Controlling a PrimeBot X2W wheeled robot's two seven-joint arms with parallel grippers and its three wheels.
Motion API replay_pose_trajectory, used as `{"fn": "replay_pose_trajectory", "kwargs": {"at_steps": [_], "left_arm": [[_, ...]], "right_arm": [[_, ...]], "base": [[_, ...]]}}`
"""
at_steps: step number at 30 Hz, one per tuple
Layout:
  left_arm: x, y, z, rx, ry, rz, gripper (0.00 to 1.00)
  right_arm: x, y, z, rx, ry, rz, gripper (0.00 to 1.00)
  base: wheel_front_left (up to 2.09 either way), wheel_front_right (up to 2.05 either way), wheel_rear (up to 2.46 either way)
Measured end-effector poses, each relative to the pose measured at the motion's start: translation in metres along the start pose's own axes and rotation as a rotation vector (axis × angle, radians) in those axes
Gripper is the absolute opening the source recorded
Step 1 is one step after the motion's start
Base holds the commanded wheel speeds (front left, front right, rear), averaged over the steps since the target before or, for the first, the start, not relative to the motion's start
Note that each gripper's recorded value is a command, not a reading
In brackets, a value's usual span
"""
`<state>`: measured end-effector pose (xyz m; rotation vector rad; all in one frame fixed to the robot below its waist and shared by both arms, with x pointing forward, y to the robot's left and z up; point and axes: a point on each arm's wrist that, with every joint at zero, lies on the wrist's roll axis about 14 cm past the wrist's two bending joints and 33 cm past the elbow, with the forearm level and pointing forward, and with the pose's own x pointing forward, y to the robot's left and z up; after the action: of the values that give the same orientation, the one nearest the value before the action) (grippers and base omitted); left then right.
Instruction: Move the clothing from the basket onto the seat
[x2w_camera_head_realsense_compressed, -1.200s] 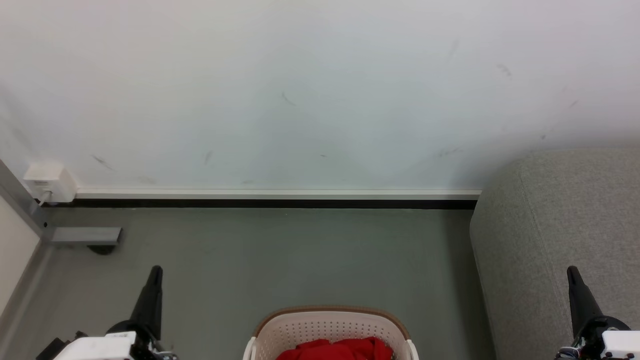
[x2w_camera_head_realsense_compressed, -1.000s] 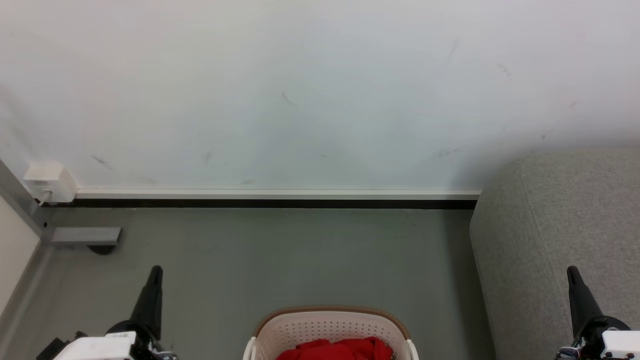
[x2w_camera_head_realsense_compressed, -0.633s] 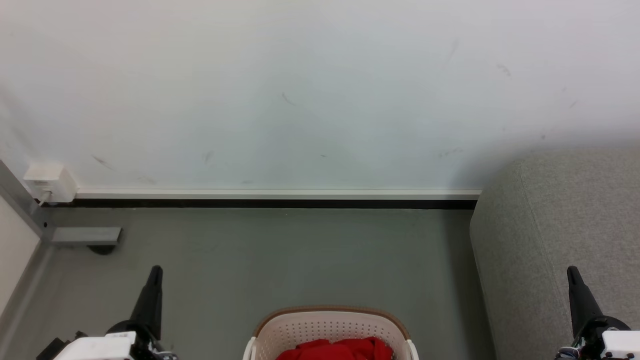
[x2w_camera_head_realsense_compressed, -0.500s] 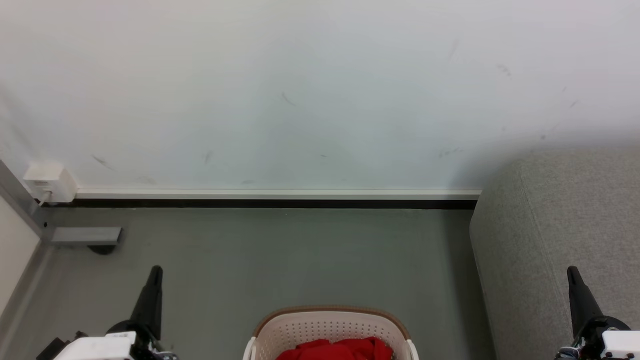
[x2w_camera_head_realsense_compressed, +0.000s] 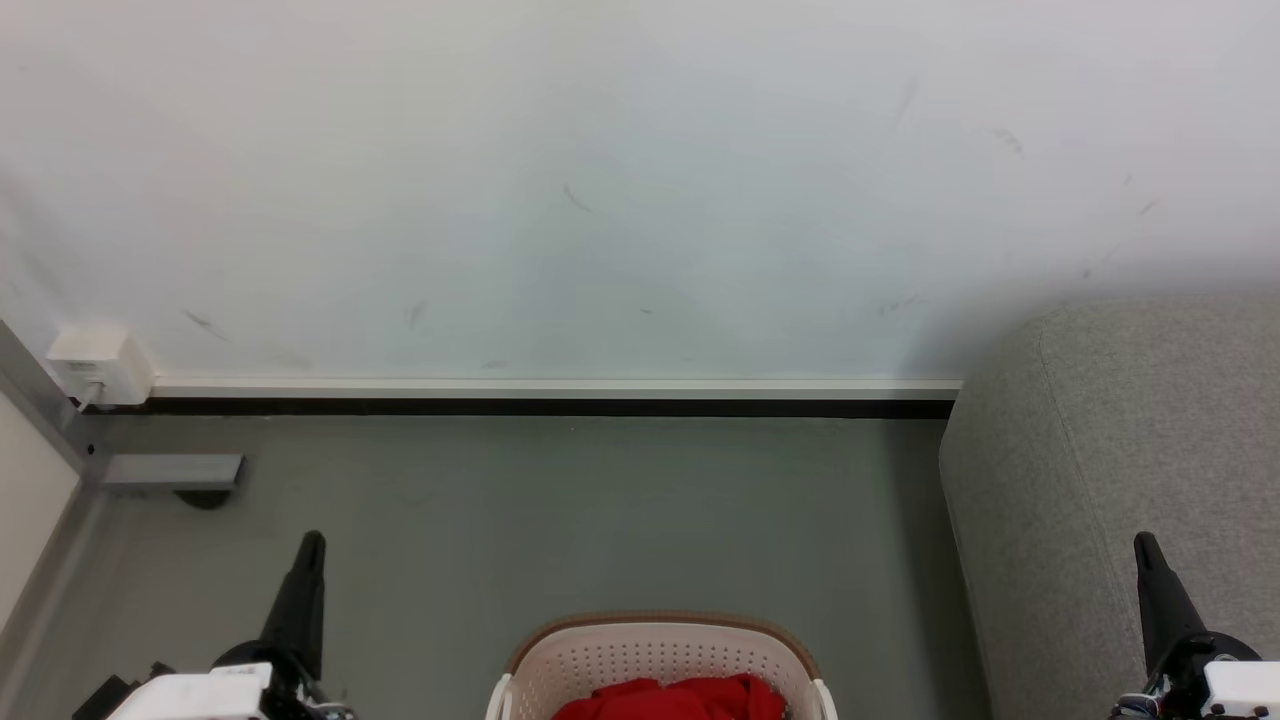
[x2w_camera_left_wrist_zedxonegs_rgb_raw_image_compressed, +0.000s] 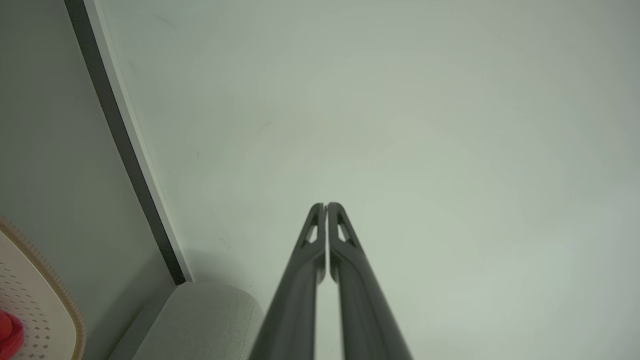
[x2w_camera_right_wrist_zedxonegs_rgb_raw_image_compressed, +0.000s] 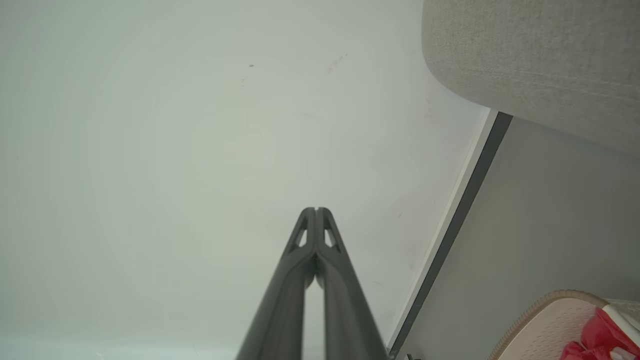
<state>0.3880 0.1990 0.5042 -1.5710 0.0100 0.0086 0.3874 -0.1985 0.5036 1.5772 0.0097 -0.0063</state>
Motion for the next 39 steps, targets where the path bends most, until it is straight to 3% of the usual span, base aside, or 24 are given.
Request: {"fn": "replay_pose_trajectory", "kwargs": {"at_steps": [19,20,28,39], "left_arm": [[0.0,0.001,0.0,-0.001,0.0,0.003,0.0],[-0.001,0.004,0.0,-0.003,-0.001,0.014,1.0],[-0.008,0.021,-0.005,0.003,-0.004,0.066,1.0],[-0.009,0.023,-0.008,0.051,-0.024,0.081,1.0]], "right_arm": [[0.0,-0.001,0.0,0.001,0.0,-0.002,0.0],[-0.002,-0.005,-0.001,0.003,0.0,-0.013,1.0],[-0.009,-0.019,-0.005,-0.001,-0.012,-0.055,1.0],[-0.012,-0.02,-0.006,-0.123,-0.027,-0.061,1.0]], "base": [[0.0,0.0,0.0],[0.0,0.0,0.0],[0.0,0.0,0.0],[0.0,0.0,0.0]]}}
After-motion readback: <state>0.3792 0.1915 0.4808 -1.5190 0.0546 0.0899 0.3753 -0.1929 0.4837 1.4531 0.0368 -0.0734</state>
